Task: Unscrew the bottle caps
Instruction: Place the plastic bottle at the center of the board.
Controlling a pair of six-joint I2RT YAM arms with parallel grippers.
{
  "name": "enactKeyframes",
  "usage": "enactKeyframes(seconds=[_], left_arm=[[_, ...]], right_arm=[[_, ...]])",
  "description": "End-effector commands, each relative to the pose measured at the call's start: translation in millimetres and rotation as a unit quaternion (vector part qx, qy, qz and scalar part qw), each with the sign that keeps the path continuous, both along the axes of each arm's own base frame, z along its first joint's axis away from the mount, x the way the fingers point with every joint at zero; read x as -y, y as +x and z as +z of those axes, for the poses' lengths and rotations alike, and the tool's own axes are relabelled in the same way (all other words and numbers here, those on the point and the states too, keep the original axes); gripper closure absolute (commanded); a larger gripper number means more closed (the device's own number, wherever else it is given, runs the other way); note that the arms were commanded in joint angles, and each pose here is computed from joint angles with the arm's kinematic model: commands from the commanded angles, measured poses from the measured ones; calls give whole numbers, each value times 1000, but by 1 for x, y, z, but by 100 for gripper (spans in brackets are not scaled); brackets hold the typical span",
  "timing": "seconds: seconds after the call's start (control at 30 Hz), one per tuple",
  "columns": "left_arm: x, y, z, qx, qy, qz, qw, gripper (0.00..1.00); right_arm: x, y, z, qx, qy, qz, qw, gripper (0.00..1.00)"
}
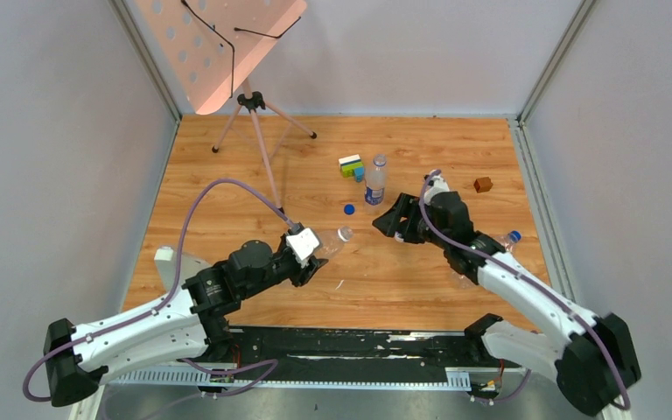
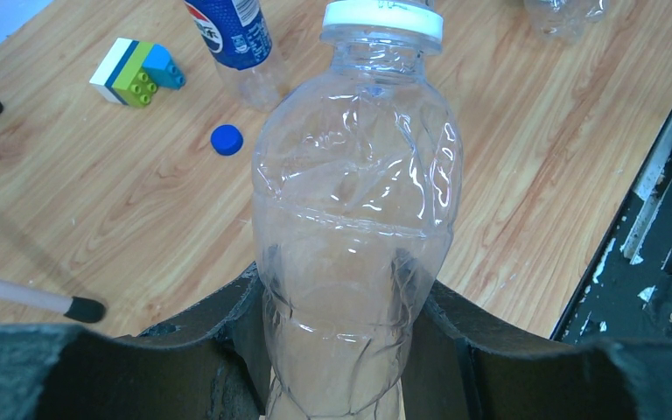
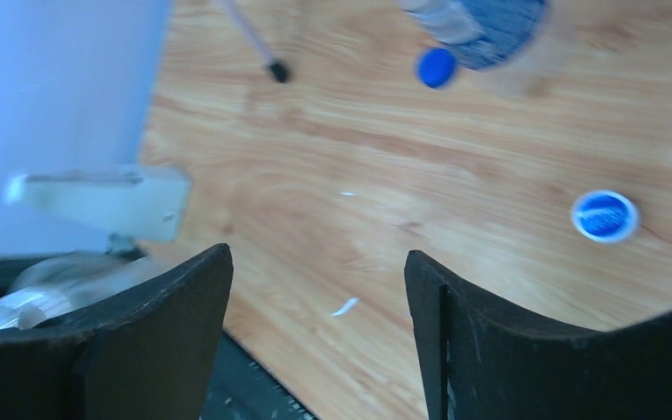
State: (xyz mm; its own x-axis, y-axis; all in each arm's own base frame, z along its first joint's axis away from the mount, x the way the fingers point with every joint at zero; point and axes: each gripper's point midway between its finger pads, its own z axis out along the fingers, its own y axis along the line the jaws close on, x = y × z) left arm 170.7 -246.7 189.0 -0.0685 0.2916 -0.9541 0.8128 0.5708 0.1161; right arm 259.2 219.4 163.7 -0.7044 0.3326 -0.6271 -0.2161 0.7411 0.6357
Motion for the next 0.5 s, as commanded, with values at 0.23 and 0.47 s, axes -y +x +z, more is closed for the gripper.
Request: enactKeyframes(seconds=[0.23,0.47], left_arm=[[24,1,32,17,-91,-21,995,89],[34,-2,29,3,-92,-39,995,89]], right_arm=[[-40,-74,123,149,147,234,949,18],[-62,-84,135,161,155,277,934,18]])
